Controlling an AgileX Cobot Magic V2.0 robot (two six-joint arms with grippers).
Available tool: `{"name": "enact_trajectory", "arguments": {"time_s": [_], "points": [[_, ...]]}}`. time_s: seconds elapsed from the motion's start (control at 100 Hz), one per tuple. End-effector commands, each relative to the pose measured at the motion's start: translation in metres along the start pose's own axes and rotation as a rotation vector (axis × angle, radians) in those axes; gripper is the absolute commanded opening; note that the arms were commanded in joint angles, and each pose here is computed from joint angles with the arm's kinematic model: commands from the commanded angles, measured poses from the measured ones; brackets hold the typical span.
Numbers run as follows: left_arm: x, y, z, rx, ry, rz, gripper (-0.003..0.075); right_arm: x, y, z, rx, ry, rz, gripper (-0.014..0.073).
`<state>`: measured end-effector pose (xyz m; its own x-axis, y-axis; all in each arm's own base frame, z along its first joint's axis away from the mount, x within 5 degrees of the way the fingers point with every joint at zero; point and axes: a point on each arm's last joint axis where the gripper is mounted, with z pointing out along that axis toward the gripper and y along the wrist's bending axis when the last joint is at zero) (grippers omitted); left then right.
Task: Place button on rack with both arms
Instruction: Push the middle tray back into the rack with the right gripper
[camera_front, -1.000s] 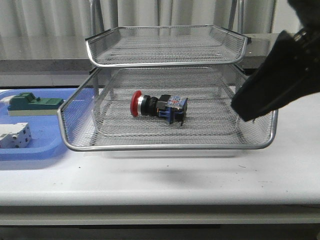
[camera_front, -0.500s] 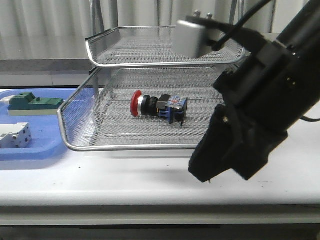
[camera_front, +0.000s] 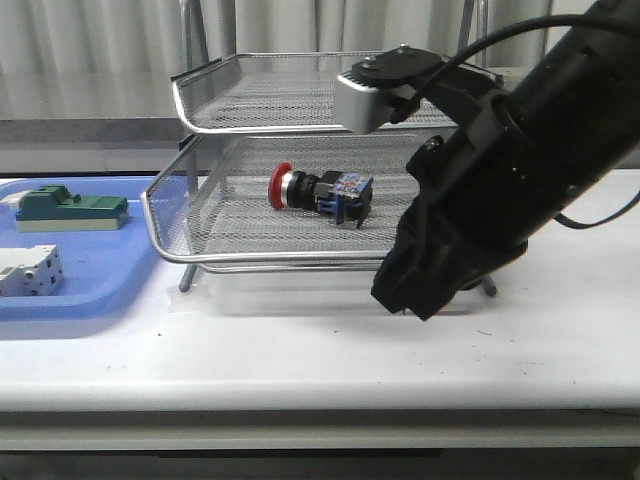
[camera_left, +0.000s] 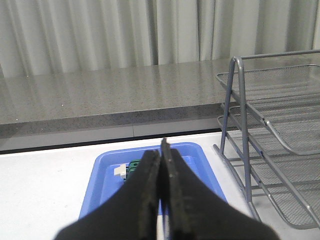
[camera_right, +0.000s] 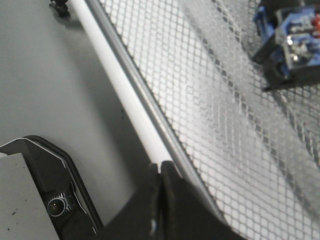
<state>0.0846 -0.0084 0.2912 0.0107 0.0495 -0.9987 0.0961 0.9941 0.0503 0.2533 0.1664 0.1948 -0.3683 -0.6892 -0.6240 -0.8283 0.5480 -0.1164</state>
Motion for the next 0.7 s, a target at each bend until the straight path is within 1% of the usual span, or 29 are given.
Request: {"name": "enact_trajectory", "arguments": {"time_s": [0.0,0.18,0.3,0.42,0.5,0.61,0.69], "points": [[-0.015,0.004,0.000,-0.041,-0.088,-0.023,-0.0020,-0.021,-0.029,-0.009,0.127,-0.094,0.023,-0.0060],[-0.015,0.004,0.000,-0.041,-0.088,-0.023,-0.0020,-0.035,-0.056,-0.002,0.154,-0.112,0.049,-0.0060],[-0.015,0.004,0.000,-0.041,-0.088,-0.023,-0.0020,-0.043,-0.062,-0.002,0.167,-0.130,0.048,-0.0060],[-0.015,0.004,0.000,-0.041,-0.088,-0.023,-0.0020,-0.045,-0.059,-0.003,0.128,-0.124,0.045,-0.0060],[-0.015,0.004,0.000,-0.041,-0.088,-0.023,-0.0020,-0.045,-0.054,-0.004,0.078,-0.110,0.056,-0.0060],[-0.015,0.004,0.000,-0.041,-0.088,-0.023,-0.0020,-0.045,-0.047,-0.011,0.006,-0.095,0.116,-0.0060],[-0.015,0.004,0.000,-0.041,-0.088,-0.023,-0.0020,-0.046,-0.042,-0.019,-0.023,-0.098,0.170,-0.0060]]}}
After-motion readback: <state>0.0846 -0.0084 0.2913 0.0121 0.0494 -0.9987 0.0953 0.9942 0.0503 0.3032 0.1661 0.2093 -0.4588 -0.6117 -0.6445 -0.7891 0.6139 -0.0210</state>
